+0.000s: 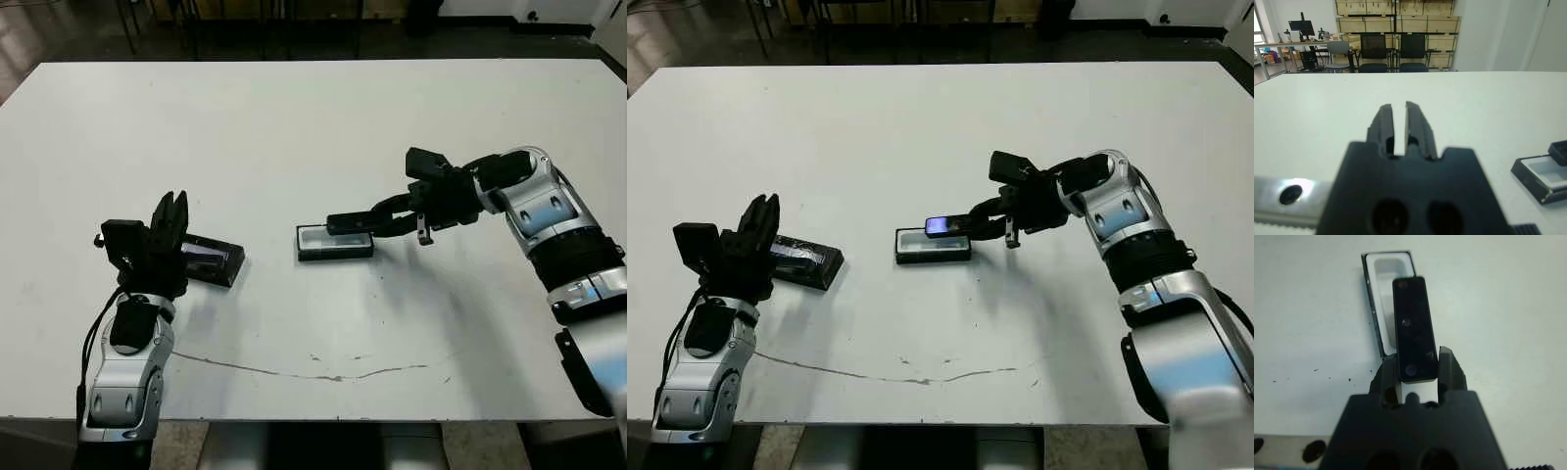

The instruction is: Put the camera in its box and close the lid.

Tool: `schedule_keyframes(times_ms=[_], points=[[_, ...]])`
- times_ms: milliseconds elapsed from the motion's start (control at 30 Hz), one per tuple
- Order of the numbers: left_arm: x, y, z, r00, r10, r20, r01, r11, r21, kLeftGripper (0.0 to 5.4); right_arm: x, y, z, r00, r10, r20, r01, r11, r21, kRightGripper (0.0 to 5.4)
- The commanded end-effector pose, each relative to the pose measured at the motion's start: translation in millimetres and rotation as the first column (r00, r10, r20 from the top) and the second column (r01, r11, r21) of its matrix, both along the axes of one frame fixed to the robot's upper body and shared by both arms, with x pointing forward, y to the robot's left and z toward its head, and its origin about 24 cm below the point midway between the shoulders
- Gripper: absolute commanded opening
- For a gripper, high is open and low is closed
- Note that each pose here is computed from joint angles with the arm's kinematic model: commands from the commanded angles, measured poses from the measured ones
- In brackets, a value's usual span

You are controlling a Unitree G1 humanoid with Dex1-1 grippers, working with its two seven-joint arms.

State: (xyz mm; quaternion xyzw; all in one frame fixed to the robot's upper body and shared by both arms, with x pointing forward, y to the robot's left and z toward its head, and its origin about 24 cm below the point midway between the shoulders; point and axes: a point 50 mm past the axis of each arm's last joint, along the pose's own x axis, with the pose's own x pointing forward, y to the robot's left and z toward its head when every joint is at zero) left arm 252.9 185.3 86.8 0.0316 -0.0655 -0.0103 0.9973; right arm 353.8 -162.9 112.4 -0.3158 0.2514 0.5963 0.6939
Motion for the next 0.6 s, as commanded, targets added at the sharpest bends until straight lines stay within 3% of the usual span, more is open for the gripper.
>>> schedule_keyframes(times_ms=[33, 300, 600], points=[[-1.7, 2, -5.5, 0.999, 0.016, -0.036, -0.015, 1.0, 0.009, 0.0, -1.3, 1.1, -4.5, 0.999, 0.03, -0.025, -0.031, 0.999, -0.029, 0.43], [-0.9, 2, -5.9, 0.999, 0.012, -0.029, -0.012, 1.0, 0.0, 0.0, -0.5, 1.5, -2.7, 0.997, 0.033, -0.073, -0.034, 0.999, -0.006, 0.43], [-0.6, 1, -5.9, 0.999, 0.01, -0.038, -0.01, 1.0, -0.001, 0.0, 2.4, 1.5, 14.9, 0.995, 0.039, -0.092, -0.033, 0.998, 0.06, 0.43]])
